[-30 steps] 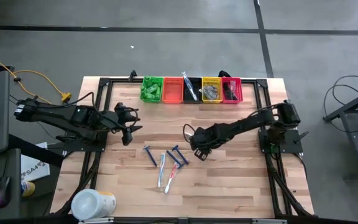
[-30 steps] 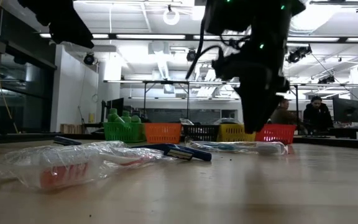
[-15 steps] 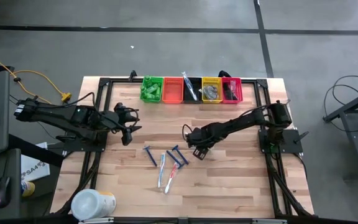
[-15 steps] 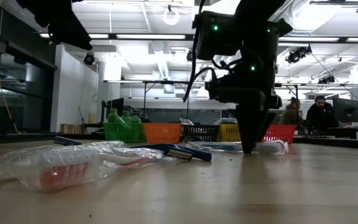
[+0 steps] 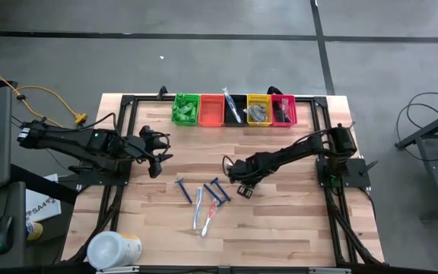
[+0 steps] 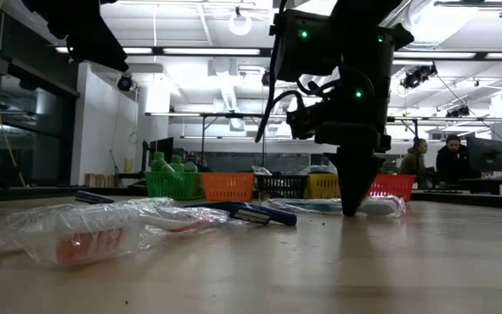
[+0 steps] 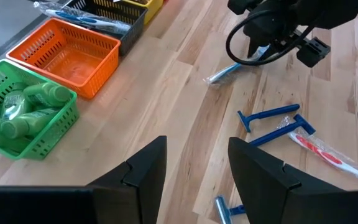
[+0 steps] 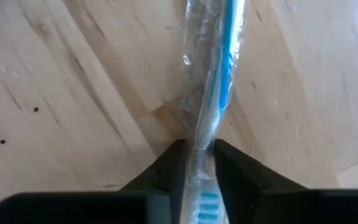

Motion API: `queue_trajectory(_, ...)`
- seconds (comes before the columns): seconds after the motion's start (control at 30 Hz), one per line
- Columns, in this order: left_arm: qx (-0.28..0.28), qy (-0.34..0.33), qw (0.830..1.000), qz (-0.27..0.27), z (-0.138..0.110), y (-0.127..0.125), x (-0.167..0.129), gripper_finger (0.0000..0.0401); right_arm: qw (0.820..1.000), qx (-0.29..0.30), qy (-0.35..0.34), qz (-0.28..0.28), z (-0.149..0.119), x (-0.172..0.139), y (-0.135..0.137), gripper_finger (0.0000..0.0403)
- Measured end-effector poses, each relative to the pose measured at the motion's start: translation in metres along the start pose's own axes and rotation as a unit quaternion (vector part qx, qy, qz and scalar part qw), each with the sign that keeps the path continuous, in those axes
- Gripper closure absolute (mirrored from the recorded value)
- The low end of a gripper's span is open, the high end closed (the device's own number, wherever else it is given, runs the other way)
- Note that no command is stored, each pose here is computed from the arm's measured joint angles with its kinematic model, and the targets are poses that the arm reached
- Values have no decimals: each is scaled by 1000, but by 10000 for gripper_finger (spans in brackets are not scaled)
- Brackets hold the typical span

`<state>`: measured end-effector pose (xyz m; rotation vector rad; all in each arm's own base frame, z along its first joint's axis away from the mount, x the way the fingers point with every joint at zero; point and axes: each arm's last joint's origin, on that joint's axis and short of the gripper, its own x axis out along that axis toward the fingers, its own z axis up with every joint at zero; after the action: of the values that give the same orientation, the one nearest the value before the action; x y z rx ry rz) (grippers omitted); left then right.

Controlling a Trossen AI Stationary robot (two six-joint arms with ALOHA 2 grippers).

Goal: Pick & Place Travel size toiletries
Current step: Put the light blue toothbrush into the black bin

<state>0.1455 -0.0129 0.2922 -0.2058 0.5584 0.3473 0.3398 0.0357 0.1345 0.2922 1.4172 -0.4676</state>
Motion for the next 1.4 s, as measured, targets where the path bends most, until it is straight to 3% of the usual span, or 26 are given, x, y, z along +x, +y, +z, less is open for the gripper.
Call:
queue_trajectory(0.2,-2,-3,1000,0,1,0,0,231,1000,-13,8,11,0,0,0,387)
queue_trajectory(0.4,-1,-1,1000,0,0,0,0,231,999,-17,24,31,0,-13,-13,393)
queue_trajectory(0.5,-1,-1,1000,1,0,0,0,231,999,-16,10,36,1,-36,-23,394)
queue_trajectory(0.67,1,6,1000,2,-1,1,0,231,998,2,-36,49,4,-68,-41,395)
queue_trajectory(0.83,0,3,1000,2,0,0,0,231,993,23,-117,21,13,-90,-62,396)
queue_trajectory(1.0,0,-3,1000,2,1,0,0,230,979,86,-185,13,37,-94,-93,397)
queue_trajectory(1.23,1,-3,1000,4,0,0,0,231,940,146,-306,37,74,-98,-131,393)
queue_trajectory(1.4,0,-3,1000,4,1,0,0,230,921,189,-340,16,84,-99,-158,393)
